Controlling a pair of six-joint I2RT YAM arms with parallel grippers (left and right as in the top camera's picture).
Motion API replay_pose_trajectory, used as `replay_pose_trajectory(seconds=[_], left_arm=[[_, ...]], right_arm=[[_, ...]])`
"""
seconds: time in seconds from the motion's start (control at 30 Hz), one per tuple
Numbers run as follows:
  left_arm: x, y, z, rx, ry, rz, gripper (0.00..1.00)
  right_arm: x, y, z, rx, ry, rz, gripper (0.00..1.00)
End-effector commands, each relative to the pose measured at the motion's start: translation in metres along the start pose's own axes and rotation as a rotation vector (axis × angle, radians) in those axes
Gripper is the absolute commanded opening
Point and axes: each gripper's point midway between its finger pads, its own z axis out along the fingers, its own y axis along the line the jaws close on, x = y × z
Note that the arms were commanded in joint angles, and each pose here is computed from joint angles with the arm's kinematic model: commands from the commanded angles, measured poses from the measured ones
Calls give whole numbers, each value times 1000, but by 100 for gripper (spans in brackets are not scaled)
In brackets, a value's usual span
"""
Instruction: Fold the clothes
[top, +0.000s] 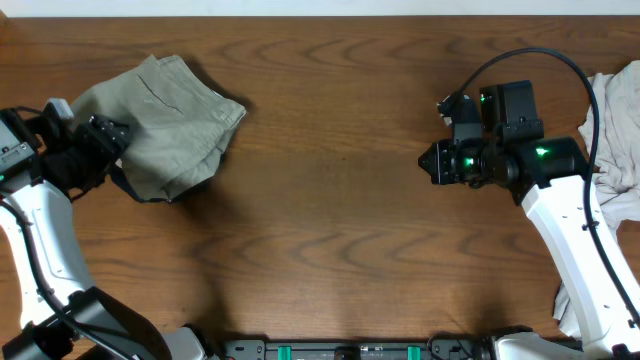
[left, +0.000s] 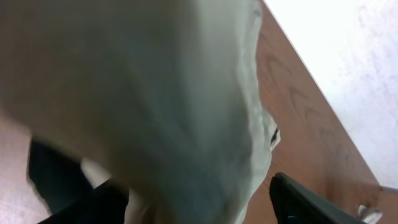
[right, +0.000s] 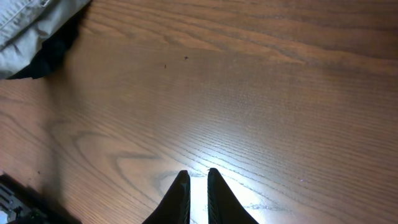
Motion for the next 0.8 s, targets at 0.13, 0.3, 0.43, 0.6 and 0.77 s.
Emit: replay_pose_trajectory(seconds=[0.13,0.3,0.43,0.6,0.77], left_arm=[[-5,-8,-61,-61,-111,56,82],[-5,-27,-105,-55,-232,103,64],[-8,-54,-107,-5,-273,211,9],[-14,-67,-65,28,-211,425,6],[-19,-42,-2,-9,-101,583,6]], right_arm=[[-3,0,-3,0,-12,7,11],[-6,1,-3,-2,-26,1,12],[-13,2,-4,-5,-51,-1,13],[-25,4,-5,-17,-101,41,16],[-27,4,-5,-21,-107,72,16]])
